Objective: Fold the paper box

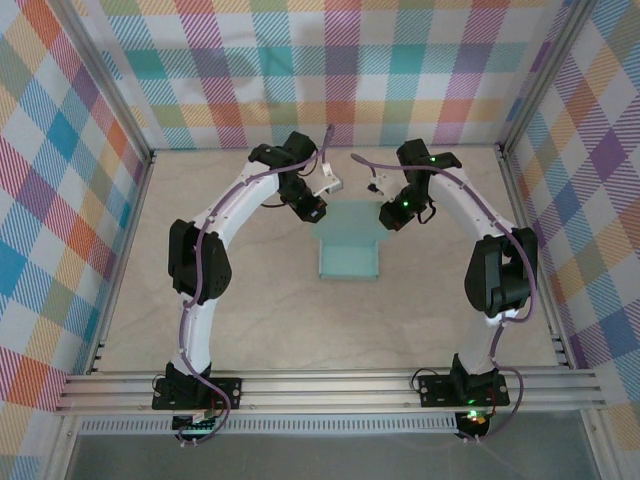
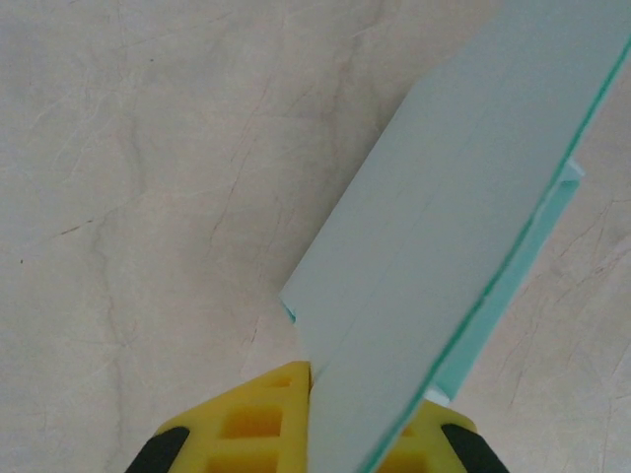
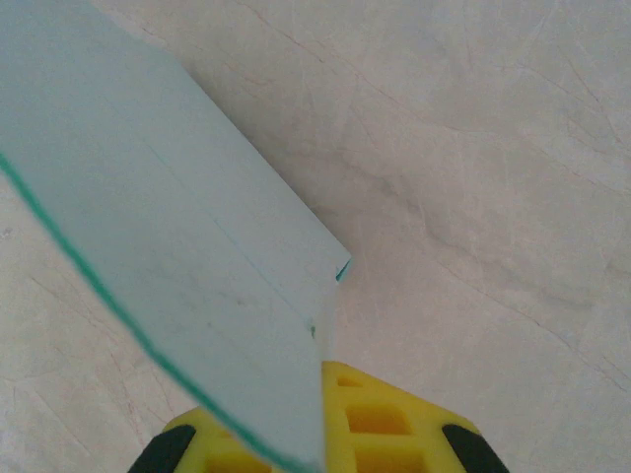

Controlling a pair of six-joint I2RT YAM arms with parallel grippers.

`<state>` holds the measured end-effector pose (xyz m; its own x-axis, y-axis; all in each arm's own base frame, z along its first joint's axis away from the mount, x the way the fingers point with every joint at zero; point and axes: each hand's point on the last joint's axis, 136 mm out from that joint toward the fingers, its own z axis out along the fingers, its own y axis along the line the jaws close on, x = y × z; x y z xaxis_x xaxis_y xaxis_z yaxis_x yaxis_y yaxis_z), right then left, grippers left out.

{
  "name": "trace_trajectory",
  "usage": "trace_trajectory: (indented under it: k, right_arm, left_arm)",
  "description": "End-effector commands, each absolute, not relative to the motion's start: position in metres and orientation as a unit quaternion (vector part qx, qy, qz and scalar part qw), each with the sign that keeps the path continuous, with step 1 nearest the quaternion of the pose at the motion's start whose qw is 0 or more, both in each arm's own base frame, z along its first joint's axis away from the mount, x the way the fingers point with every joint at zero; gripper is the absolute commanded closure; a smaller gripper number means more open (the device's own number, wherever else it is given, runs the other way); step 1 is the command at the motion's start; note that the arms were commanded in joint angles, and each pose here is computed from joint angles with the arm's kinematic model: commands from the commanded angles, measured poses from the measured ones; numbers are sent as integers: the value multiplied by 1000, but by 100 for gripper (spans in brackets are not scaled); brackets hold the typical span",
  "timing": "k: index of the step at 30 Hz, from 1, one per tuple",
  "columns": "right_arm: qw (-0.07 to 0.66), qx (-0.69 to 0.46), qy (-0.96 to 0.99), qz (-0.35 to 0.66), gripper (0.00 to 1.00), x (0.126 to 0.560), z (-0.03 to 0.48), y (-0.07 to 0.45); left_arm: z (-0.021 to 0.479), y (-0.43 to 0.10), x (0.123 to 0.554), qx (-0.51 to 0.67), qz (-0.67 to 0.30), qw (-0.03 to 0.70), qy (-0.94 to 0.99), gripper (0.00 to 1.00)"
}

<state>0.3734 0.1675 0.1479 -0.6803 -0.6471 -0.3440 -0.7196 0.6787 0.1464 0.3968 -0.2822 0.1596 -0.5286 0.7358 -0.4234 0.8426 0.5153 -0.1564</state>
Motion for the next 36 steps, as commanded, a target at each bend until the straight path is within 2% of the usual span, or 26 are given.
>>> trace_trajectory:
  k: [1, 14, 19, 27, 36]
  right_arm:
    - [168, -346, 914, 130, 100, 388, 164, 172]
    - [326, -205, 918, 99, 100, 397, 189, 195]
    - [357, -143, 918, 92, 100, 395, 191, 190]
    - [412, -60, 905, 91, 100, 397, 198, 191]
    - [440, -11, 894, 84, 100, 399, 181, 195]
  left_arm:
    - [167, -286, 393, 445, -168, 154, 866, 100]
    - [191, -299, 421, 237, -135, 254, 928, 100]
    - [206, -294, 432, 145, -149, 283, 936, 100]
    - [203, -296, 432, 114, -160, 317, 928, 100]
    - [190, -291, 432, 80, -151, 358, 918, 100]
